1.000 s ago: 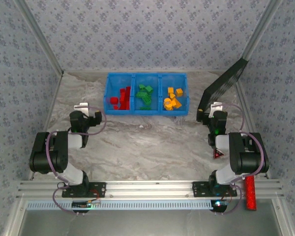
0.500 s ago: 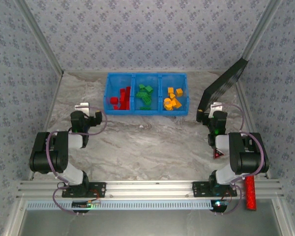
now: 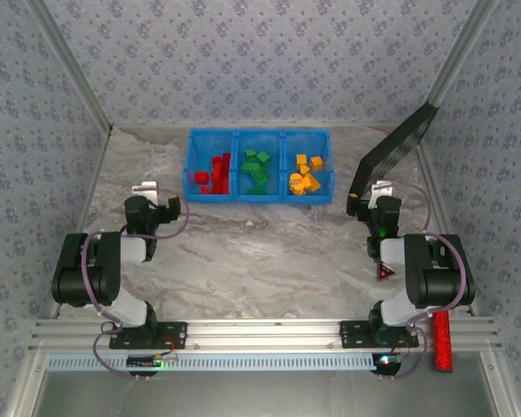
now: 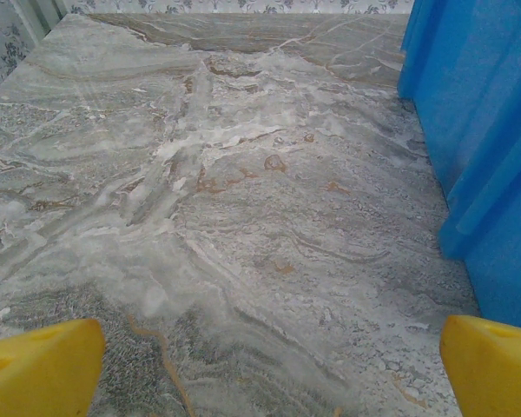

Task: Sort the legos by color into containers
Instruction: Reset both arms

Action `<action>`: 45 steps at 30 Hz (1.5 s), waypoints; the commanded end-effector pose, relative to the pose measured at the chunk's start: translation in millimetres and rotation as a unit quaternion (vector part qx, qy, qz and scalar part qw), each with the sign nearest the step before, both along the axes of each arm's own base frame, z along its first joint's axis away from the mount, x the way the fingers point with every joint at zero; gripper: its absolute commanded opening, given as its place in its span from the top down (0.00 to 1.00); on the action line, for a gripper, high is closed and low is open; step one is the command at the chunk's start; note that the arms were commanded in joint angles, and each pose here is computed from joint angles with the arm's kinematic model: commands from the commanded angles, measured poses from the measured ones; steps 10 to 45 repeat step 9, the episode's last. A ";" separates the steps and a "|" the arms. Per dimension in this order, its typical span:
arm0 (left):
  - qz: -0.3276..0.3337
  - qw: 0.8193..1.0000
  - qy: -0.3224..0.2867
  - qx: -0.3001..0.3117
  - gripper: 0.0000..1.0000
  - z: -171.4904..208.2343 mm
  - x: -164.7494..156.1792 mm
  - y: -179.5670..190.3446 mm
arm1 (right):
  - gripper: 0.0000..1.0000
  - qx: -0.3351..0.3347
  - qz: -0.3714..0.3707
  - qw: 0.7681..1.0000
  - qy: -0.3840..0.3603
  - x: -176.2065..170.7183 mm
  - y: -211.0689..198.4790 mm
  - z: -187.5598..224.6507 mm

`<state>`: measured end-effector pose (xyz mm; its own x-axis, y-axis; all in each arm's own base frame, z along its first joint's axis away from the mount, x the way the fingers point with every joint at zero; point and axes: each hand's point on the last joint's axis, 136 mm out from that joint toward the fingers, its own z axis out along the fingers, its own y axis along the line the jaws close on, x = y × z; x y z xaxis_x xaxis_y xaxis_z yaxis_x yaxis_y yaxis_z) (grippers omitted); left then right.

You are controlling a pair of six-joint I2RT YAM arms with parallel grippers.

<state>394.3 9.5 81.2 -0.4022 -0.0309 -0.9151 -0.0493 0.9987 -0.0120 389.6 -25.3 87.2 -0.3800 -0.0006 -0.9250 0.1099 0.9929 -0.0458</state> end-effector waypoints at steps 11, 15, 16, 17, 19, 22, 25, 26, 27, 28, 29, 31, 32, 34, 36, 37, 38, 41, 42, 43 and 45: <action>-0.002 1.000 -0.009 0.003 0.01 6.7 3.8 0.6 | 0.00 -0.008 0.005 1.000 0.009 0.6 1.7 -2.9; -0.002 1.000 -0.009 0.003 0.01 6.7 3.8 0.6 | 0.00 -0.008 0.005 1.000 0.009 0.6 1.7 -2.9; -0.002 1.000 -0.009 0.003 0.01 6.7 3.8 0.6 | 0.00 -0.008 0.005 1.000 0.009 0.6 1.7 -2.9; -0.002 1.000 -0.009 0.003 0.01 6.7 3.8 0.6 | 0.00 -0.008 0.005 1.000 0.009 0.6 1.7 -2.9; -0.002 1.000 -0.009 0.003 0.01 6.7 3.8 0.6 | 0.00 -0.008 0.005 1.000 0.009 0.6 1.7 -2.9; -0.002 1.000 -0.009 0.003 0.01 6.7 3.8 0.6 | 0.00 -0.008 0.005 1.000 0.009 0.6 1.7 -2.9; -0.002 1.000 -0.009 0.003 0.01 6.7 3.8 0.6 | 0.00 -0.008 0.005 1.000 0.009 0.6 1.7 -2.9; -0.002 1.000 -0.009 0.003 0.01 6.7 3.8 0.6 | 0.00 -0.008 0.005 1.000 0.009 0.6 1.7 -2.9; -0.002 1.000 -0.009 0.003 0.01 6.7 3.8 0.6 | 0.00 -0.008 0.005 1.000 0.009 0.6 1.7 -2.9; -0.002 1.000 -0.009 0.003 0.01 6.7 3.8 0.6 | 0.00 -0.008 0.005 1.000 0.009 0.6 1.7 -2.9; -0.002 1.000 -0.009 0.003 0.01 6.7 3.8 0.6 | 0.00 -0.008 0.005 1.000 0.009 0.6 1.7 -2.9; -0.002 1.000 -0.009 0.003 0.01 6.7 3.8 0.6 | 0.00 -0.008 0.005 1.000 0.009 0.6 1.7 -2.9; -0.002 1.000 -0.009 0.003 0.01 6.7 3.8 0.6 | 0.00 -0.008 0.005 1.000 0.009 0.6 1.7 -2.9; -0.002 1.000 -0.009 0.003 0.01 6.7 3.8 0.6 | 0.00 -0.008 0.005 1.000 0.009 0.6 1.7 -2.9; -0.002 1.000 -0.009 0.003 0.01 6.7 3.8 0.6 | 0.00 -0.008 0.005 1.000 0.009 0.6 1.7 -2.9; -0.002 1.000 -0.009 0.003 0.01 6.7 3.8 0.6 | 0.00 -0.008 0.005 1.000 0.009 0.6 1.7 -2.9; -0.002 1.000 -0.009 0.003 0.01 6.7 3.8 0.6 | 0.00 -0.008 0.005 1.000 0.009 0.6 1.7 -2.9; -0.002 1.000 -0.009 0.003 0.01 6.7 3.8 0.6 | 0.00 -0.008 0.005 1.000 0.009 0.6 1.7 -2.9; -0.002 1.000 -0.009 0.003 0.01 6.7 3.8 0.6 | 0.00 -0.008 0.005 1.000 0.009 0.6 1.7 -2.9; -0.002 1.000 -0.009 0.003 0.01 6.7 3.8 0.6 | 0.00 -0.008 0.005 1.000 0.009 0.6 1.7 -2.9; -0.002 1.000 -0.009 0.003 0.01 6.7 3.8 0.6 | 0.00 -0.008 0.005 1.000 0.009 0.6 1.7 -2.9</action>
